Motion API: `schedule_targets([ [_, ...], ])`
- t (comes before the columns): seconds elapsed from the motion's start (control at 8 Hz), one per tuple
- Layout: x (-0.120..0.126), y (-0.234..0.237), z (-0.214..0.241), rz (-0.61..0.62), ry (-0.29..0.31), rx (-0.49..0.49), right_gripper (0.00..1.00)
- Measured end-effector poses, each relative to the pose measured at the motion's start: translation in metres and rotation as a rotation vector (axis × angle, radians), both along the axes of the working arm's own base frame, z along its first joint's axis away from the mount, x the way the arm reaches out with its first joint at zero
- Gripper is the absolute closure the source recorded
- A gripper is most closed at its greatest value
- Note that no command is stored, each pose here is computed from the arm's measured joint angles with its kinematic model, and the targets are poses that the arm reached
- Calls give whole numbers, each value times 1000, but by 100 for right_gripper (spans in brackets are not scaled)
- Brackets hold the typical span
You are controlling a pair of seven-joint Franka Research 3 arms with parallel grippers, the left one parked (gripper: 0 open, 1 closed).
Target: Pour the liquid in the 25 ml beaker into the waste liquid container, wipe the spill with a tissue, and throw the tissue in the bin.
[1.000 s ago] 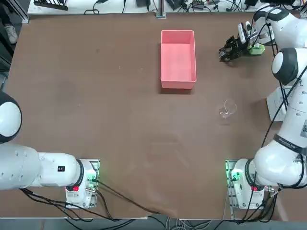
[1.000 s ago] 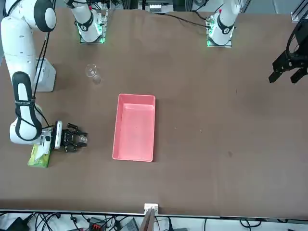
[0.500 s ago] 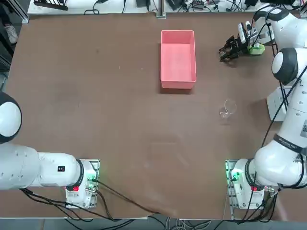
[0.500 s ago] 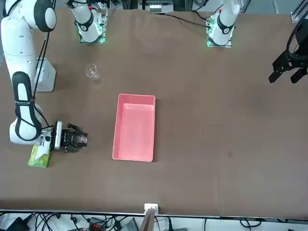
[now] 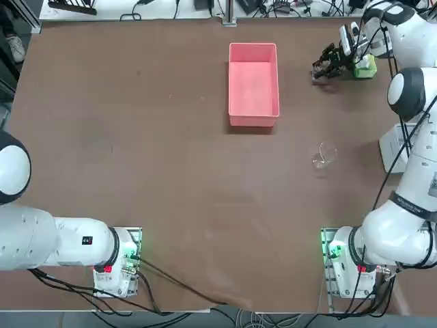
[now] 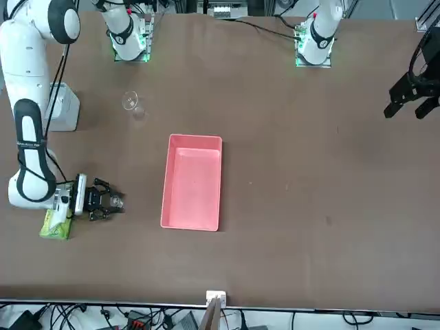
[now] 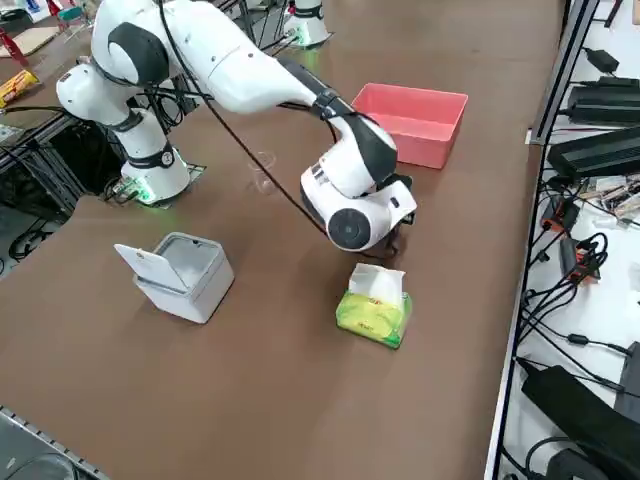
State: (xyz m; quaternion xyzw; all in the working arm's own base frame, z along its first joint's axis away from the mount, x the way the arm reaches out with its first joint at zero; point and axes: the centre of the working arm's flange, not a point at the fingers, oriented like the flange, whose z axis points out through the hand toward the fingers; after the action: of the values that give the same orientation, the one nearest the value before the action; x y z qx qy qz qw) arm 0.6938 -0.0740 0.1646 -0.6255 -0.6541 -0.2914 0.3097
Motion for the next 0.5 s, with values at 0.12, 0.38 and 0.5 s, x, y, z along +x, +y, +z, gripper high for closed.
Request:
schedule_targets([
  [0.12, 5, 10, 13, 12, -6, -13, 53],
  [0.38, 11, 30, 36, 27, 17, -63, 53],
  [0.5, 14, 42, 48, 27, 30, -87, 53],
])
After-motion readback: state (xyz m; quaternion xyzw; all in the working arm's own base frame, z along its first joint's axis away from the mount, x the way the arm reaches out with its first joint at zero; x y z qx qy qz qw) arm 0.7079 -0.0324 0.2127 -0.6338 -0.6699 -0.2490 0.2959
